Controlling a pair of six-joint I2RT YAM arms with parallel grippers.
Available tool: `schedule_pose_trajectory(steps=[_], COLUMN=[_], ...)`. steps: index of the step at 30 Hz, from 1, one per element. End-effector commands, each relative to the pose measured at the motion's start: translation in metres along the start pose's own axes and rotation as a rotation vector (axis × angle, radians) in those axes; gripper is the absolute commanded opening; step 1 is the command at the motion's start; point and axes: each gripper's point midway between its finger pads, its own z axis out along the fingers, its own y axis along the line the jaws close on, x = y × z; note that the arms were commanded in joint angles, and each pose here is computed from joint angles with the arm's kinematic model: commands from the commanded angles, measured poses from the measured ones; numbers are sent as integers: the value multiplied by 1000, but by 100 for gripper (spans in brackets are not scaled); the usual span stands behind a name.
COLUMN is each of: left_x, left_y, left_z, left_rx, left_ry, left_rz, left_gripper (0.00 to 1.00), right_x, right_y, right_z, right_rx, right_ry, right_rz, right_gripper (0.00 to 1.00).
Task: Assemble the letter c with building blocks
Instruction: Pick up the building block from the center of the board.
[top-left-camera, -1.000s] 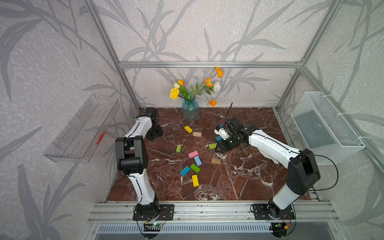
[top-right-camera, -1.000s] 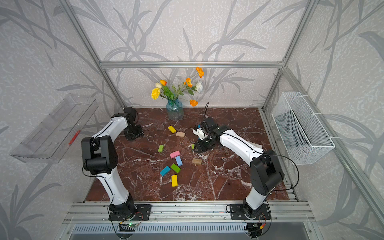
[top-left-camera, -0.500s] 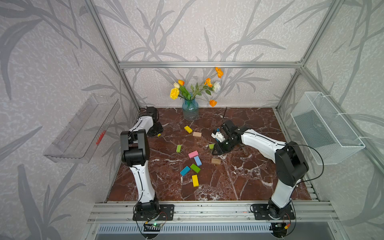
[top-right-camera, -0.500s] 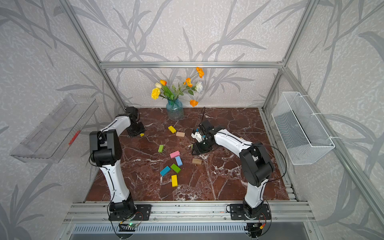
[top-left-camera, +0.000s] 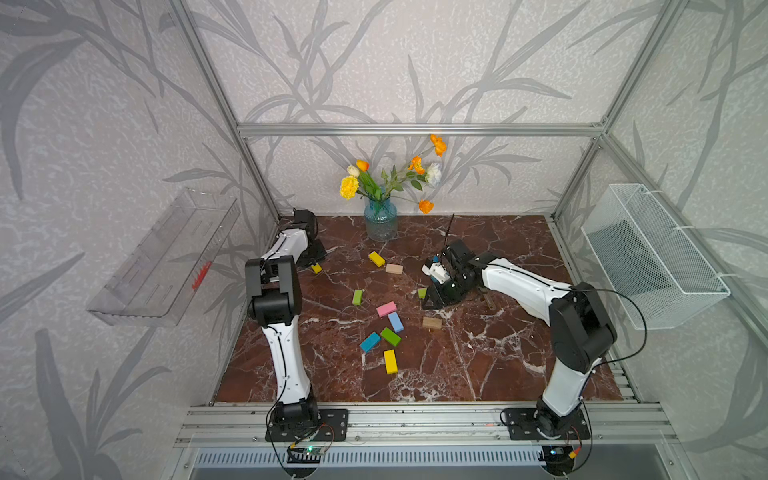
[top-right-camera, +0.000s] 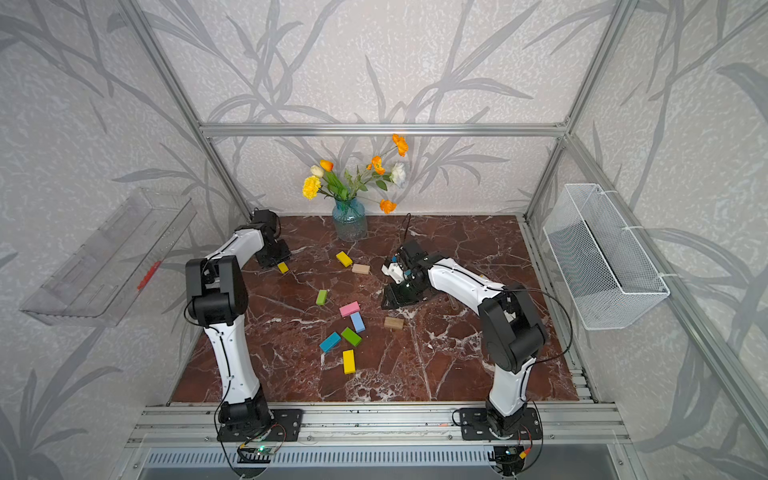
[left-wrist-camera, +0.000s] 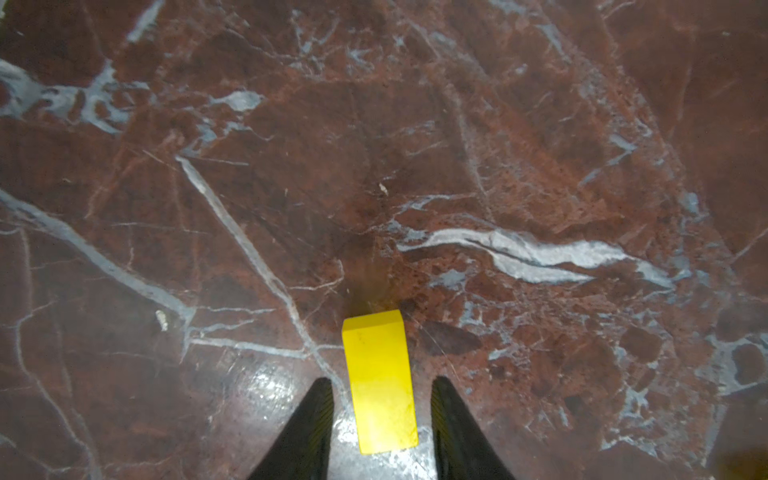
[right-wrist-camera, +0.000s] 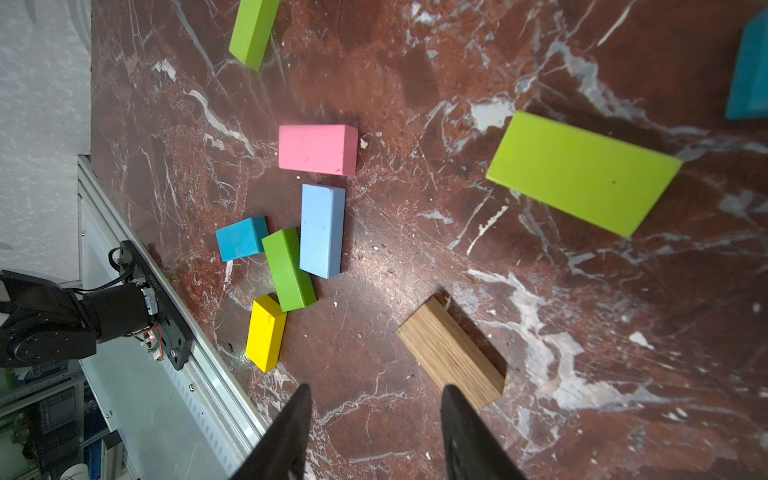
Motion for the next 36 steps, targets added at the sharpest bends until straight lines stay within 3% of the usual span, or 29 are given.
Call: schedule_pose_trajectory(steps=[1, 10, 17, 28, 36], left_x=[0, 1, 2, 6, 10], left_y=[8, 5, 1, 2, -4], left_z=[1, 7, 12, 18, 5], left_rx=[-44, -43, -24, -39, -19], left_ry=[21, 38, 46, 72, 71], left_rz=[13, 19, 36, 50, 86], left_gripper=[40, 40, 34, 37, 28], right_x=[-2, -6, -8, -9, -7], right_y=[0, -2, -5, -7, -8], right_z=[-7, -12, -17, -23, -23], right_rx=[7, 12, 12, 11, 16], right_ry=[-13, -20, -30, -41, -40], right_rz=[-13, -16, -6, 2, 5], right_gripper=[51, 51, 51, 51, 51])
